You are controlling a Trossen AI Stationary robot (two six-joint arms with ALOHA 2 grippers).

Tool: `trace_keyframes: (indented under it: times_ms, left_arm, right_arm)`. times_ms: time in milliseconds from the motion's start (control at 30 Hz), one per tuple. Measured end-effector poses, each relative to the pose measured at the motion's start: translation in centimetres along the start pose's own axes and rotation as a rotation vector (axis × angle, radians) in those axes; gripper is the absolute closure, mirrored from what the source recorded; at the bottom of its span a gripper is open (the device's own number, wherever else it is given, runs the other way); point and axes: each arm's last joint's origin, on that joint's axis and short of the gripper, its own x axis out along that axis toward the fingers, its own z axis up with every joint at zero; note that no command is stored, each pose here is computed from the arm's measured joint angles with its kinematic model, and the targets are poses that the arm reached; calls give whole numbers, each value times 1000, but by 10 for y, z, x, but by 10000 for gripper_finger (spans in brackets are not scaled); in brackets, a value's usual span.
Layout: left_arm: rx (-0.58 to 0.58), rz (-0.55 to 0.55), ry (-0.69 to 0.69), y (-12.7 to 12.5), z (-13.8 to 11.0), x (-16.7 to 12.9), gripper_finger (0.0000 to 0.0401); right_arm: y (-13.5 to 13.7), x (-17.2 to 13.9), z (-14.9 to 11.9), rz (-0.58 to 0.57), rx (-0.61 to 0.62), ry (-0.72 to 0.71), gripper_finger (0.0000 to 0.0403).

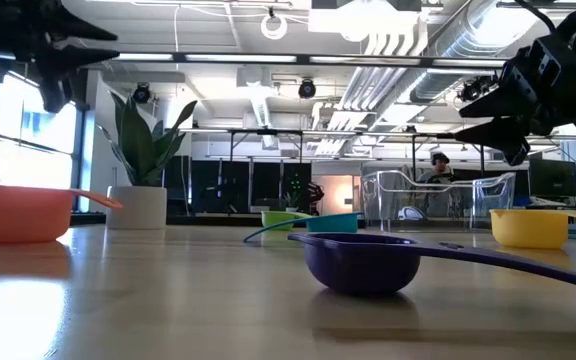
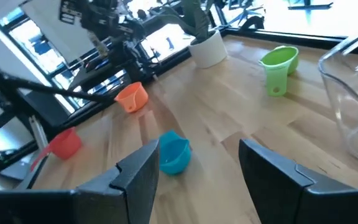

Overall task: Nest measuring cups in basket
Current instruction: Stack thr red measuring cup into the orange measuring cup

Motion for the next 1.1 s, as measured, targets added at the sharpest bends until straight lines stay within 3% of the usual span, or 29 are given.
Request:
trace_keyframes:
  times_ms: [167, 333, 700, 833, 1100]
  left_arm:
    - [-63, 25, -24, -15, 17, -1, 325]
    - [-87, 75, 38, -37, 34, 4, 325]
    - [-87, 157, 406, -93, 59, 25, 325]
    - [-92, 185, 595, -105, 52, 37, 325]
    - [-83, 236, 915, -114, 11, 55, 325]
  right_arm:
    - [-1, 0, 0, -23, 141, -14, 192]
    - [-1, 0, 1, -27, 268, -19, 192]
    - [-1, 0, 1, -26, 259, -20, 192]
    - [-1, 0, 1, -26, 259, -21, 192]
    - [-1, 0, 1, -26, 251, -22, 192]
